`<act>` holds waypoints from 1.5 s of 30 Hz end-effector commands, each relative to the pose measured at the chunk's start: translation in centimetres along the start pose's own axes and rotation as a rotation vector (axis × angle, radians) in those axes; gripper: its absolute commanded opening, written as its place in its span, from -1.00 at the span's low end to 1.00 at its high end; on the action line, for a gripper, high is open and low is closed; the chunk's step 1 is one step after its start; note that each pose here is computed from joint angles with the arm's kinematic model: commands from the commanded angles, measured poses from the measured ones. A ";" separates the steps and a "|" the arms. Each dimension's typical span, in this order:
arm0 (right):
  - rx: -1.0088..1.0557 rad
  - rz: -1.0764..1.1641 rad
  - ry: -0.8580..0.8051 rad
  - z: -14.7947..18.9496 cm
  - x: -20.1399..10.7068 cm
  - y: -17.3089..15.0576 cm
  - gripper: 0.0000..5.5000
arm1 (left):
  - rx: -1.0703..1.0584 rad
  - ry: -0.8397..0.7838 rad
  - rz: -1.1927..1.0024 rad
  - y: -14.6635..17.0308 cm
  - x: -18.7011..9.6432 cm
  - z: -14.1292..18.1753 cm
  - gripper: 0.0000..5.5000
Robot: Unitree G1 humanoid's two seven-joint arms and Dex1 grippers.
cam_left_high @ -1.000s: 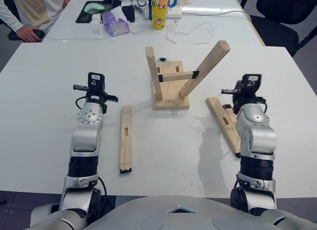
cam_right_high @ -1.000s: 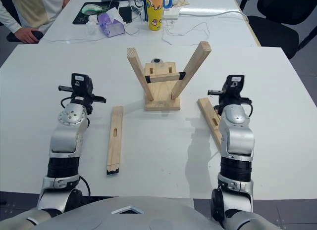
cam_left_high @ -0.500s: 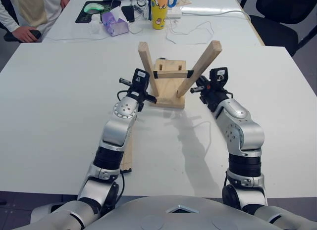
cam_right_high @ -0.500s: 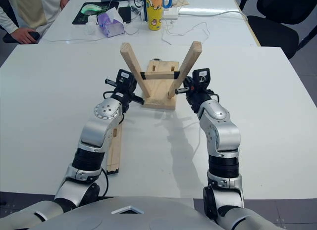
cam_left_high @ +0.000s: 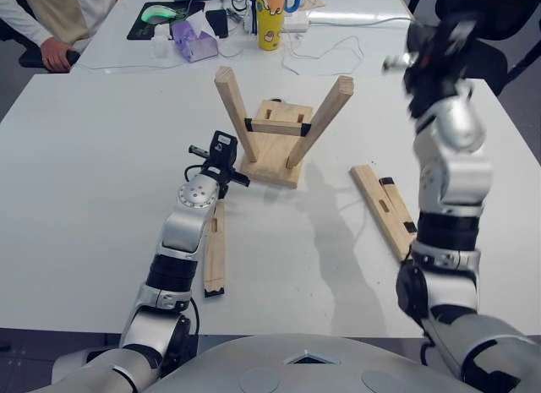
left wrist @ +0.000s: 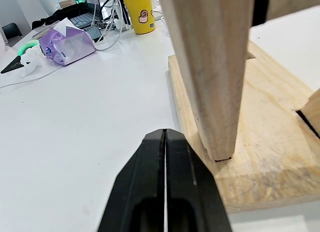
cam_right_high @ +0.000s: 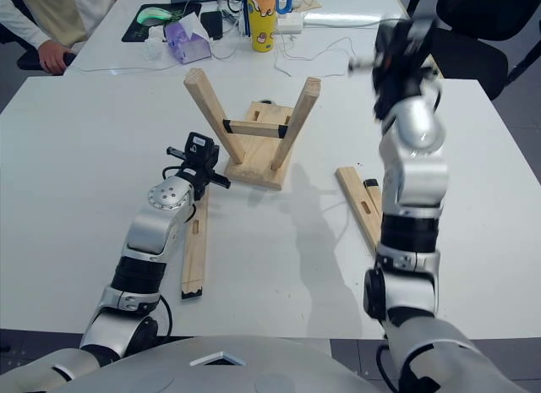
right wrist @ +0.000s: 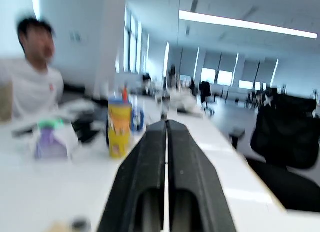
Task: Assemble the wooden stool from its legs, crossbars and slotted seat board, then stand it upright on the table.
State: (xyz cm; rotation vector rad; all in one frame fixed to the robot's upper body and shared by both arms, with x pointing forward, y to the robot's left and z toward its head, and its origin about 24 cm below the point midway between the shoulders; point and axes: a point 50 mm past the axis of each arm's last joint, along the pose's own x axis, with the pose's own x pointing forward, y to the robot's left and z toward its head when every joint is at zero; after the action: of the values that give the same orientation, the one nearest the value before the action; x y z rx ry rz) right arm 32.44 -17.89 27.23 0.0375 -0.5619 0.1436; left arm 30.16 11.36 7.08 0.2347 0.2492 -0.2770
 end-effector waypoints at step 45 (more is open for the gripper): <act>0.115 0.496 0.599 -11.3 -5.7 5.5 -0.99 | -0.034 -0.092 0.114 1.8 0.0 1.5 -1.00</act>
State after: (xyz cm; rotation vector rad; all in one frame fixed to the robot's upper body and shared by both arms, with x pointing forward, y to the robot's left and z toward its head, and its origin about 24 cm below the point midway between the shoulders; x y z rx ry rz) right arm 32.99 -12.32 21.25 -0.0971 -0.2237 0.6497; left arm 31.04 12.52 8.89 0.2035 0.1503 -0.1790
